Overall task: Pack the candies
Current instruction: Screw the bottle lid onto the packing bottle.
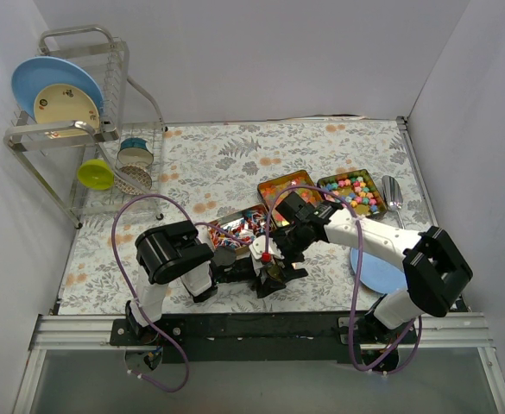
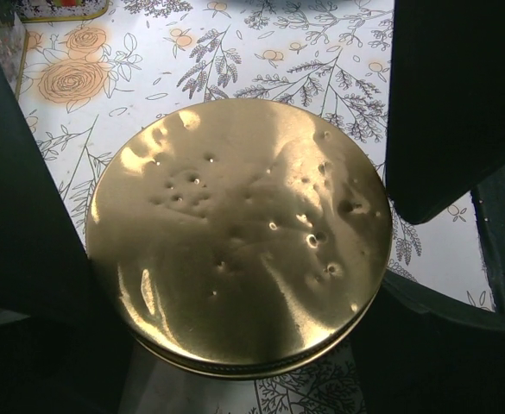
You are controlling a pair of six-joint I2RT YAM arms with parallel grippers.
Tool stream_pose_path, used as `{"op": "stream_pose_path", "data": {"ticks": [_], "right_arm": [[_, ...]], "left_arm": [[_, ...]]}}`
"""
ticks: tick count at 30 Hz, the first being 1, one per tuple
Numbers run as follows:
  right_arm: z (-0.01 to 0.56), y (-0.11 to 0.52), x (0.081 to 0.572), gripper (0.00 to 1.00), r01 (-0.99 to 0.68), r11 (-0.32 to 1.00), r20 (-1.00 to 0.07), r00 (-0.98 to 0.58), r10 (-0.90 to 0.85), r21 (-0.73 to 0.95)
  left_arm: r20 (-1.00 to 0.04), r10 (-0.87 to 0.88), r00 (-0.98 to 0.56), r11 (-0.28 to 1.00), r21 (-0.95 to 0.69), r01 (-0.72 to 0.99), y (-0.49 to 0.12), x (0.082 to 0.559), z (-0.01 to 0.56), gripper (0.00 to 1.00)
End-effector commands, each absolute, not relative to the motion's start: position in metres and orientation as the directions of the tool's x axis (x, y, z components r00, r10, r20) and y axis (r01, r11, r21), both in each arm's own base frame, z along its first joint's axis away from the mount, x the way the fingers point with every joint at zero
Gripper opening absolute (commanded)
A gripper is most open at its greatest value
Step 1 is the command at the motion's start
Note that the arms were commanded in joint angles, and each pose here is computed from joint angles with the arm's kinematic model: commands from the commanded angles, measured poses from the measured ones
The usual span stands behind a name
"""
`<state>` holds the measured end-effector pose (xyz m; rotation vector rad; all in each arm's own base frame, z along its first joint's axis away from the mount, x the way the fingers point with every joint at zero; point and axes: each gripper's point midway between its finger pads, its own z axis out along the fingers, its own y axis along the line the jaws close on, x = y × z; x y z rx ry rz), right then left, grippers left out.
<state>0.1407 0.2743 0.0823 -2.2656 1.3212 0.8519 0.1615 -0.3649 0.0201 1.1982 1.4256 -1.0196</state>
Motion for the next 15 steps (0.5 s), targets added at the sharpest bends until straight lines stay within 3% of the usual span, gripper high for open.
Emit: {"op": "stream_pose_path", "data": {"ticks": [1,6,15], "right_arm": [[0.069,0.258,0.133,0.98,-0.884,-0.468,-0.627,0.356,-0.693,0.016],[0.067,0.253,0.135,0.97,-0.899,-0.436,-0.619,0.329,-0.713,0.025],[0.051,0.24,0.138,0.82,-0.956,-0.287,-0.59,0.199,-0.783,0.058]], "left_arm": [[-0.945,0.296,-0.14,0.198,-0.083,0.977,-0.345,0.152,-0.023,0.0],[-0.945,0.296,-0.14,0.201,-0.082,0.976,-0.345,0.153,-0.023,0.0],[-0.943,0.3,-0.144,0.21,-0.082,0.974,-0.345,0.154,-0.024,0.0]]}}
